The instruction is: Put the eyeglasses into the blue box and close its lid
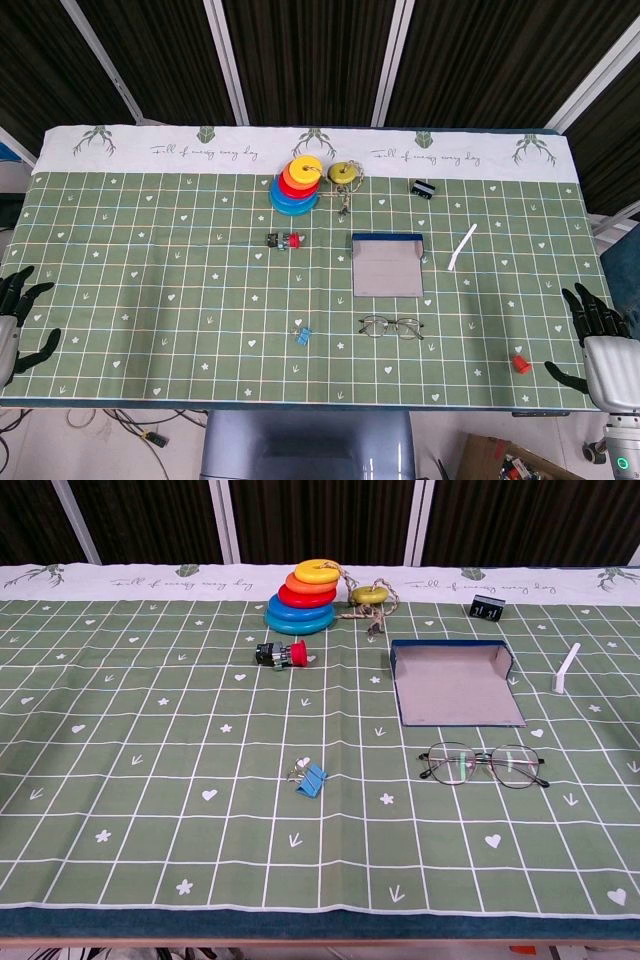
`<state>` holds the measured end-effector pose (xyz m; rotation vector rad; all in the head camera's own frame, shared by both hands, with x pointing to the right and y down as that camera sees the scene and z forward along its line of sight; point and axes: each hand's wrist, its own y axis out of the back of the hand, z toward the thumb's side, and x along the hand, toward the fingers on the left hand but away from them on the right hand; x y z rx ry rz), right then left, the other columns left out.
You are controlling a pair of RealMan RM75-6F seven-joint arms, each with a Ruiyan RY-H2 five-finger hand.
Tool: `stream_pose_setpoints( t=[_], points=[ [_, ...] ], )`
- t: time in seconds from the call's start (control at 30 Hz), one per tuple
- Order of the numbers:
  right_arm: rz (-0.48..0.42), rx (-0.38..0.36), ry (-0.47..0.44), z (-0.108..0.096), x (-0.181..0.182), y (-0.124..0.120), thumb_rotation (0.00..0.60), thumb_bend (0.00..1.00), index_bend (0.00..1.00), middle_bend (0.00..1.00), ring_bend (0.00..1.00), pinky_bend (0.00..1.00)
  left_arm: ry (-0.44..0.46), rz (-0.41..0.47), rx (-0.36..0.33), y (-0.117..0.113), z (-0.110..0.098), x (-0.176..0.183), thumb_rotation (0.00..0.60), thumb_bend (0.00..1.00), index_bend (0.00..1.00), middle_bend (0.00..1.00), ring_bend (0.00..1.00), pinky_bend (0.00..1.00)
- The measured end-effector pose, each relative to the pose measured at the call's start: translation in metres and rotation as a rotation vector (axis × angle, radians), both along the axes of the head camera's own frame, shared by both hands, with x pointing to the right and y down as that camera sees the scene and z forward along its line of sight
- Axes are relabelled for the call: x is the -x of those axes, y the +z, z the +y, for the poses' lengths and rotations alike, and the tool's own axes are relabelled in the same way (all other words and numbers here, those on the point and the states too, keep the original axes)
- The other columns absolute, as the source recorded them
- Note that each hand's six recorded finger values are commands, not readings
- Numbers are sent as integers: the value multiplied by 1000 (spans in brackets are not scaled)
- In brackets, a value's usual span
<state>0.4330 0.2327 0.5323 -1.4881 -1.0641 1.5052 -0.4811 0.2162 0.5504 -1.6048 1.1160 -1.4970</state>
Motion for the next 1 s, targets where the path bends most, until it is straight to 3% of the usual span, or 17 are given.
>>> stream_pose_setpoints(
  t=[1.0],
  points=[
    [-71, 52, -10, 3, 4, 4, 600, 122, 0, 0, 111, 191, -6, -2, -21, -2, -2, 1, 600, 336, 182, 22, 0, 0]
  ],
)
